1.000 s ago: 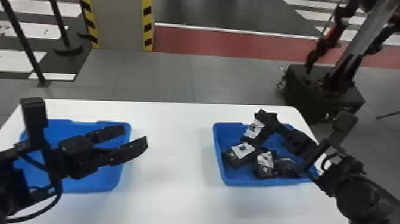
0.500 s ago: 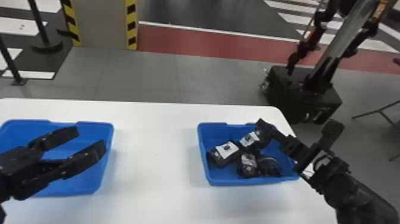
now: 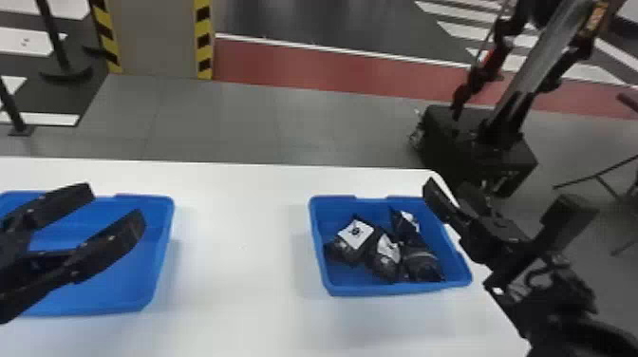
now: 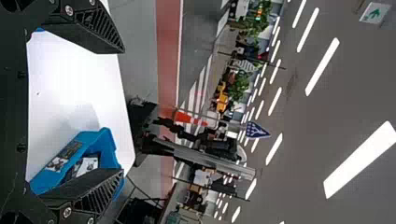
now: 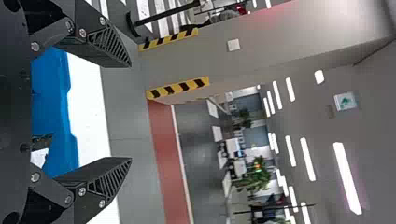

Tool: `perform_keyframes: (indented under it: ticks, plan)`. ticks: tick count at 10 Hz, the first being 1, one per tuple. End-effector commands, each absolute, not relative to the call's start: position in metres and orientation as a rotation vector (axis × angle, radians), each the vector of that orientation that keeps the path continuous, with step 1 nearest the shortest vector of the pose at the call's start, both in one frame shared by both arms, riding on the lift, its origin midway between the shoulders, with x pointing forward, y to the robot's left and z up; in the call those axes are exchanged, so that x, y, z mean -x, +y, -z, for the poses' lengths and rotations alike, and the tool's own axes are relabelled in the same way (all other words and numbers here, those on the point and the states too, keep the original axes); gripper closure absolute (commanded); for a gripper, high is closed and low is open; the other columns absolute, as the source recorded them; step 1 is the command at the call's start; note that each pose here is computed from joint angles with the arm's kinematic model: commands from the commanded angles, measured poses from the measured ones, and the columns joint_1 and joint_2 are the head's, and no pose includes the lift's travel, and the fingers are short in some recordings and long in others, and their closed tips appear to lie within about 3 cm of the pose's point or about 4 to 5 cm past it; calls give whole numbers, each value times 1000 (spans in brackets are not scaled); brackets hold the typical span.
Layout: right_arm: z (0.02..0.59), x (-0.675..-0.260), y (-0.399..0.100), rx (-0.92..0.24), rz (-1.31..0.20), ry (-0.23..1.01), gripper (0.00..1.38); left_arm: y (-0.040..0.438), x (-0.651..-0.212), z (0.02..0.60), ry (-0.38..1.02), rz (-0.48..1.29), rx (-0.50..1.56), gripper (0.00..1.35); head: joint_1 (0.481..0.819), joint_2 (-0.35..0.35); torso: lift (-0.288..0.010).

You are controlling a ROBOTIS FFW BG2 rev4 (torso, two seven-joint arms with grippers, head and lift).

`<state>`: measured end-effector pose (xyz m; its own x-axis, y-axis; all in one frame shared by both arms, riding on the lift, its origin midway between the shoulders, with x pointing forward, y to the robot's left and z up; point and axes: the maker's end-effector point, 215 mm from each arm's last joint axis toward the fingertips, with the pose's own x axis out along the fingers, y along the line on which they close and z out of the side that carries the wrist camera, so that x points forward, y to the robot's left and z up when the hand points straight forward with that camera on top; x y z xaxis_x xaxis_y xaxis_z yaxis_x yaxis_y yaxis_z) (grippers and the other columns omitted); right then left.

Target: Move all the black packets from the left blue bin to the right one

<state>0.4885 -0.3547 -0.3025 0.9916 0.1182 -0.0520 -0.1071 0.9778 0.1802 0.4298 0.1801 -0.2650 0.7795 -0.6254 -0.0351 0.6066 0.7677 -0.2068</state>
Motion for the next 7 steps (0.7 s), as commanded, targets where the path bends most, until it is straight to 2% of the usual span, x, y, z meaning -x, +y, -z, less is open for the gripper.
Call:
perform_keyframes:
  ticks: [1,2,5,7]
  plan:
    - [272,-457,-332,-50,-124,-8,334,196,-410,255,59,592,114,133,695,-221,-110]
    - [263,-442,-324,26,-128,-36,340,207,-395,255,44,509,89,133,695,-188,-110]
    - [285,-393,-299,91,-151,-32,346,223,-372,259,-4,325,82,133,695,-130,-110]
    - [311,-366,-282,55,-126,9,343,234,-357,269,3,229,71,133,695,-108,-110]
